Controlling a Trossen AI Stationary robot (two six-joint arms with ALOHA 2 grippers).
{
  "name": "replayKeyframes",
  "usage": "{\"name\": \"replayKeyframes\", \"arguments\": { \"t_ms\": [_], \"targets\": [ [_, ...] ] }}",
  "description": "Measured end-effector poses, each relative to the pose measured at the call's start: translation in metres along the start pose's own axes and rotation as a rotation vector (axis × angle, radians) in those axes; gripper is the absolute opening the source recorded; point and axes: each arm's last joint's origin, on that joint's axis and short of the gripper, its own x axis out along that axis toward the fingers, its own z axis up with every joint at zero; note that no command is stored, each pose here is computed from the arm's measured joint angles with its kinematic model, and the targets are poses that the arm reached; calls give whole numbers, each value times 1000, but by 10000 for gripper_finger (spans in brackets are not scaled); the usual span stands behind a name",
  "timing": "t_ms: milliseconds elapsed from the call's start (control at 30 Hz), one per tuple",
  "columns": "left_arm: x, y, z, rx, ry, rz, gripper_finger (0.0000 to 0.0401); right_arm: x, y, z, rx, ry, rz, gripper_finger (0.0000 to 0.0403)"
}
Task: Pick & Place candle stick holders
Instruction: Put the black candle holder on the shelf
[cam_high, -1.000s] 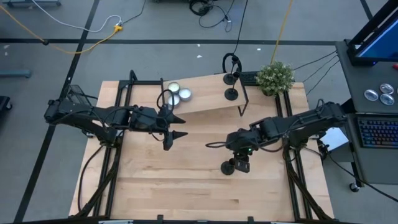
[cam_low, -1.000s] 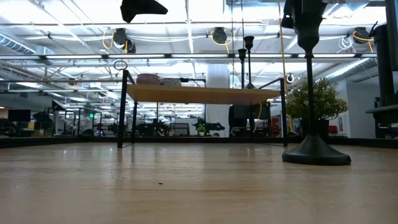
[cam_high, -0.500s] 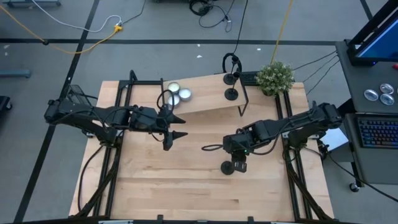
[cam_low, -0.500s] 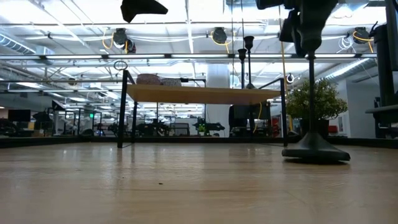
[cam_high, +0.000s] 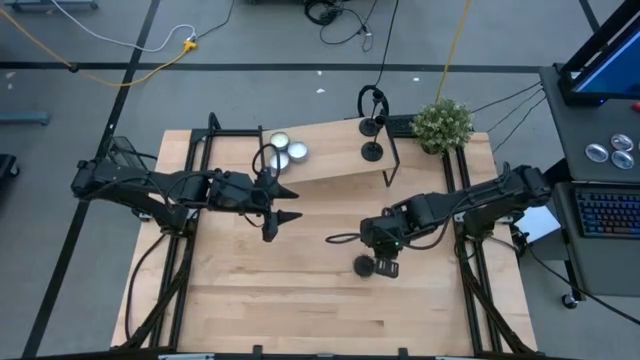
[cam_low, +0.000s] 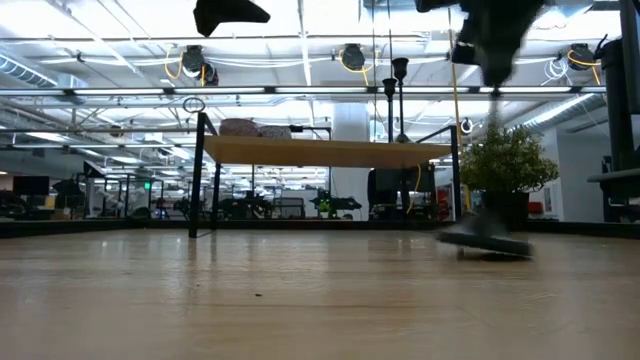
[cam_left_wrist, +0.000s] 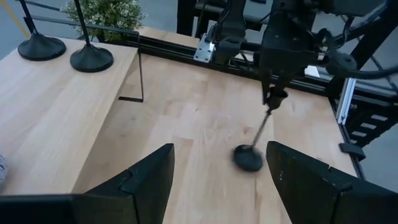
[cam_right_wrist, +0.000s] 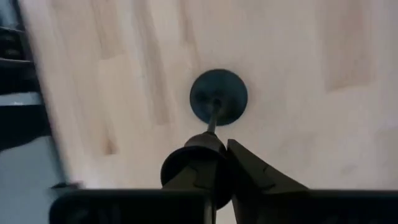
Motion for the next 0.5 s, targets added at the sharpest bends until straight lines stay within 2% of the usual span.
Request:
{"name": "replayKeyframes", "arguments": {
  "t_ms": [133, 233, 367, 500],
  "targets": [
    [0, 0, 1, -16, -15, 2, 258, -26, 5, 14, -29, -101, -2, 11],
    [7, -3, 6, 21, -71, 2, 257, -50, 7, 25, -55, -180, 30, 11],
    [22, -10, 9, 102, -137, -13, 257, -74, 2, 36, -43, -252, 49, 10],
    [43, -13, 4, 118, -145, -41, 257, -85, -4, 42, -25, -292, 46, 10]
  ]
}}
